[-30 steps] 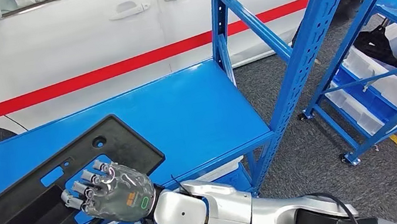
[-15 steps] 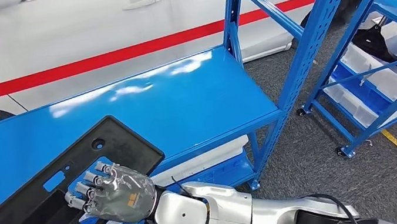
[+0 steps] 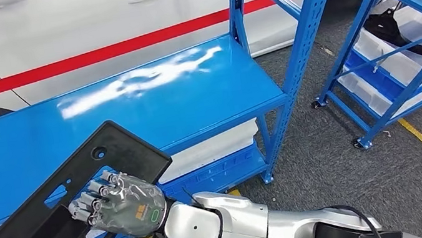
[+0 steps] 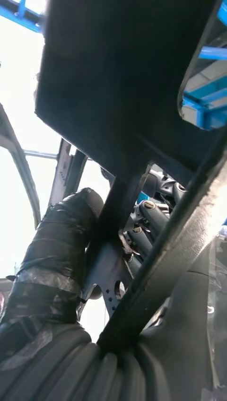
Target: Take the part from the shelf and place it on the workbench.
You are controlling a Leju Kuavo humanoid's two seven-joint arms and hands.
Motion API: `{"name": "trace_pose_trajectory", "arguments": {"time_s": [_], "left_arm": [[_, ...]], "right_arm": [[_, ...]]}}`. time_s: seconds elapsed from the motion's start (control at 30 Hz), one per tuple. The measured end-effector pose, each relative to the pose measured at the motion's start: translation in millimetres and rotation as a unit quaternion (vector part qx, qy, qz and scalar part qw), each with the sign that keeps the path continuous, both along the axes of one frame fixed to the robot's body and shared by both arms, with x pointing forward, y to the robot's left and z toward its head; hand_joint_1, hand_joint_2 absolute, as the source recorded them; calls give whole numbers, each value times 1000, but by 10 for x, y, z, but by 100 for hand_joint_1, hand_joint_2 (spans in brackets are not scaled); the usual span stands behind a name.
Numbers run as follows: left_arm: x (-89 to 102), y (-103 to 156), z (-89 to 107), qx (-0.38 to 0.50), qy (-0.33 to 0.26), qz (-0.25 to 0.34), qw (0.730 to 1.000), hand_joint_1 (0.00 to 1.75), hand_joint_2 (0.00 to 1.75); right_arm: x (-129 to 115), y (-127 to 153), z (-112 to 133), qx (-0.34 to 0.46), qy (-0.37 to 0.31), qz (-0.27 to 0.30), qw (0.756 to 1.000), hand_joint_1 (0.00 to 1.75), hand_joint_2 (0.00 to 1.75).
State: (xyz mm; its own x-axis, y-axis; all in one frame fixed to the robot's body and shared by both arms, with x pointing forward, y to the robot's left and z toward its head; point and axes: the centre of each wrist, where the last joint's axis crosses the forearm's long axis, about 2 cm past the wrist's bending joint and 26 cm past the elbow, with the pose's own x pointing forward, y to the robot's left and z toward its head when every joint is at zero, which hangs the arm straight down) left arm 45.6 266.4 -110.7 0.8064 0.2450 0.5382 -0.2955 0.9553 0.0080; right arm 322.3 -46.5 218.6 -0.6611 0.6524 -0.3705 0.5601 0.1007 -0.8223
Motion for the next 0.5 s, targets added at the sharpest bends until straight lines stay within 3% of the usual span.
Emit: {"name": "trace_pose_trajectory", "arguments": {"time_s": [0.5], "left_arm": [[33, 32, 3, 3, 0, -1, 1000, 0, 0]], "right_arm": [[-7, -3, -22, -2, 3, -1, 1000, 175, 175]]}}
